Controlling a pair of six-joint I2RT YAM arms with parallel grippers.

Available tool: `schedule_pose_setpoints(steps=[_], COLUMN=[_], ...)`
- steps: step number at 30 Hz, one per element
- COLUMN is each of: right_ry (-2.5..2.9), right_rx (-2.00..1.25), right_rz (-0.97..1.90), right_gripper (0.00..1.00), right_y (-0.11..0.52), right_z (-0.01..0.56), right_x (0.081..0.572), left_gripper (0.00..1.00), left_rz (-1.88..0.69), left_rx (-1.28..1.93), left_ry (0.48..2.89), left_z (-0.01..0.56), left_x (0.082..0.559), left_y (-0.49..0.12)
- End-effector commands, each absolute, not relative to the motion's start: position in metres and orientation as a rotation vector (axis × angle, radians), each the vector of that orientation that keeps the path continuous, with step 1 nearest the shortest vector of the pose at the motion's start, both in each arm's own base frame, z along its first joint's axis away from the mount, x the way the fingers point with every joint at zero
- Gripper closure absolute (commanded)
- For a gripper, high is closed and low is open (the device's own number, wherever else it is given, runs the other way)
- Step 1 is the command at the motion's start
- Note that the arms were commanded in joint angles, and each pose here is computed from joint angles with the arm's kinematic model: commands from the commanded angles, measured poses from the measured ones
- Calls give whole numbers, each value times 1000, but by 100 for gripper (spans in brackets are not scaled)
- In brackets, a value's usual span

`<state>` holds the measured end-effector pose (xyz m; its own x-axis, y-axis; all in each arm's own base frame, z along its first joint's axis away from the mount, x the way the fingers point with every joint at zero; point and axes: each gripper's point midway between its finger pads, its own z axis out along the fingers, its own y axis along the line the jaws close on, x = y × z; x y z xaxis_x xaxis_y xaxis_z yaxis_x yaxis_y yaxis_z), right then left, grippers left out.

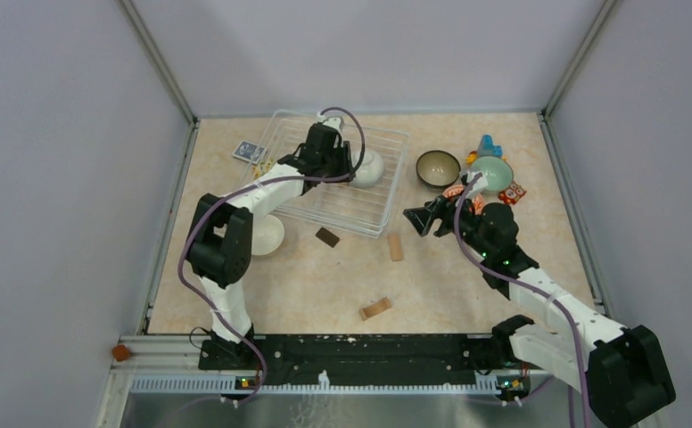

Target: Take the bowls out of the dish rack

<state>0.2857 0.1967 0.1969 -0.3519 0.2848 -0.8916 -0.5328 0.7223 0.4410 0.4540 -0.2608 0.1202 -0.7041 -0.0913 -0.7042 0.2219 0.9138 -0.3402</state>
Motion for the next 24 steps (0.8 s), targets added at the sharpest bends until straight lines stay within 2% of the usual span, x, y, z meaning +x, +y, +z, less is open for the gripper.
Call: schedule_pose_setpoints(steps=[1,13,15,20,24], right_ry=[1688,1701,1701,1699,1704], right_rx=[-195,-190,-189,-195,-199], right_rz=[866,853,851,852,843], right_gripper=[26,26,26,26,26], right_y=[198,197,197,198,197], right_z=[209,205,205,207,207], right_x=[291,294,295,295,294], left_gripper=[57,57,53,36,37], left_rz=[-509,-517,-517,-527,-536], left_rx=[100,134,137,155,176], left_ry=[2221,2148,2106,2046,2029], left_z=[156,190,197,202,204], left_x=[445,437,441,455,471], left_y=[-250,-245,-245,-252,-262])
